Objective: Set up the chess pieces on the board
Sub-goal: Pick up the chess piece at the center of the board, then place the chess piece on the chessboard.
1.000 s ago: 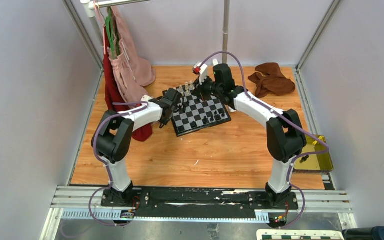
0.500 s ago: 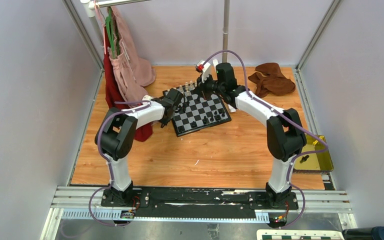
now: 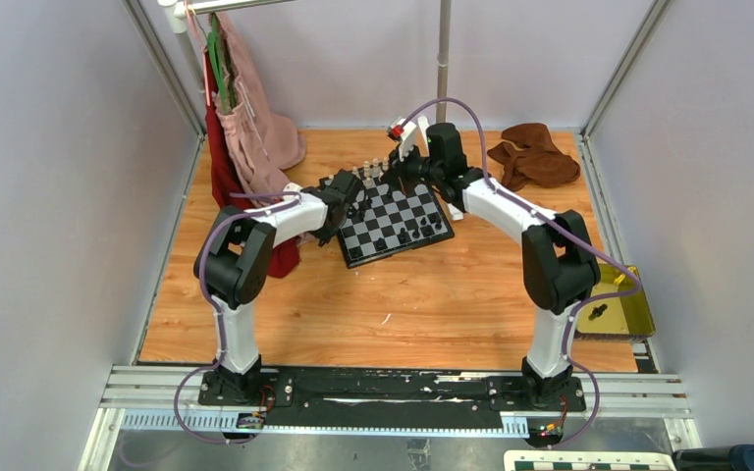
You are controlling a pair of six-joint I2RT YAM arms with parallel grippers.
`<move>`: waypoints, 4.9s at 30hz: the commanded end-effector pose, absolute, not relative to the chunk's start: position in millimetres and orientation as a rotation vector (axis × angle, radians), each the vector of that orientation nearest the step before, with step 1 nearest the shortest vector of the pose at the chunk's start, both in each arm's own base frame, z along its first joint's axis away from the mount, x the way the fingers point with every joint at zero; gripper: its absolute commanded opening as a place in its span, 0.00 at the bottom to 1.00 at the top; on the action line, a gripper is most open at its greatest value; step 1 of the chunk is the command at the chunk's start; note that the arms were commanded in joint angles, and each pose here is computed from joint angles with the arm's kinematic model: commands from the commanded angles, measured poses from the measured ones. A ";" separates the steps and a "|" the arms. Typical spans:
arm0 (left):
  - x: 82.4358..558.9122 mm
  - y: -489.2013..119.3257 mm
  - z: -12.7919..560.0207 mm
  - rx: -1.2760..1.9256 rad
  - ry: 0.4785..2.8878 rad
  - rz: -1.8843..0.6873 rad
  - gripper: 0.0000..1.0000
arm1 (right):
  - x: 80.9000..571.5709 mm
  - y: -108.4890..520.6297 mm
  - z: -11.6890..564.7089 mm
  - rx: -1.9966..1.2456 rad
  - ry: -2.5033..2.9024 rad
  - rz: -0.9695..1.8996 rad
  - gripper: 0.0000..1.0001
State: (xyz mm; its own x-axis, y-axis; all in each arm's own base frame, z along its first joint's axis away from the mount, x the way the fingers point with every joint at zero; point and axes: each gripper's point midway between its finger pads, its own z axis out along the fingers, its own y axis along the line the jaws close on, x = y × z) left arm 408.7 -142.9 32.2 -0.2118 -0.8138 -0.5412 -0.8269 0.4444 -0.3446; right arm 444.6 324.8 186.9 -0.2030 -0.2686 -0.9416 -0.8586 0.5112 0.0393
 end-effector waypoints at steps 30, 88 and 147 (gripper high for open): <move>405.7 -126.7 16.3 -1.352 2.071 0.159 0.30 | 453.0 309.9 170.6 -0.902 1.768 0.763 0.00; 352.9 -199.7 172.5 -0.314 2.088 -0.591 0.00 | 380.5 288.7 223.5 -0.755 1.796 0.910 0.00; 328.2 -264.6 233.3 0.018 1.914 -1.065 0.00 | 329.4 324.2 245.5 -0.273 1.593 1.743 0.07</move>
State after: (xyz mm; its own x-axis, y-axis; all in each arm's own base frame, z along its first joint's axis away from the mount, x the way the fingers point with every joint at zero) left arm 323.2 -260.3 215.4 -0.6057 -0.3648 -0.7072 0.3817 0.6466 -0.6604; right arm 333.6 322.7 233.3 -0.7398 0.3555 -0.5712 -0.5899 0.0653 0.8048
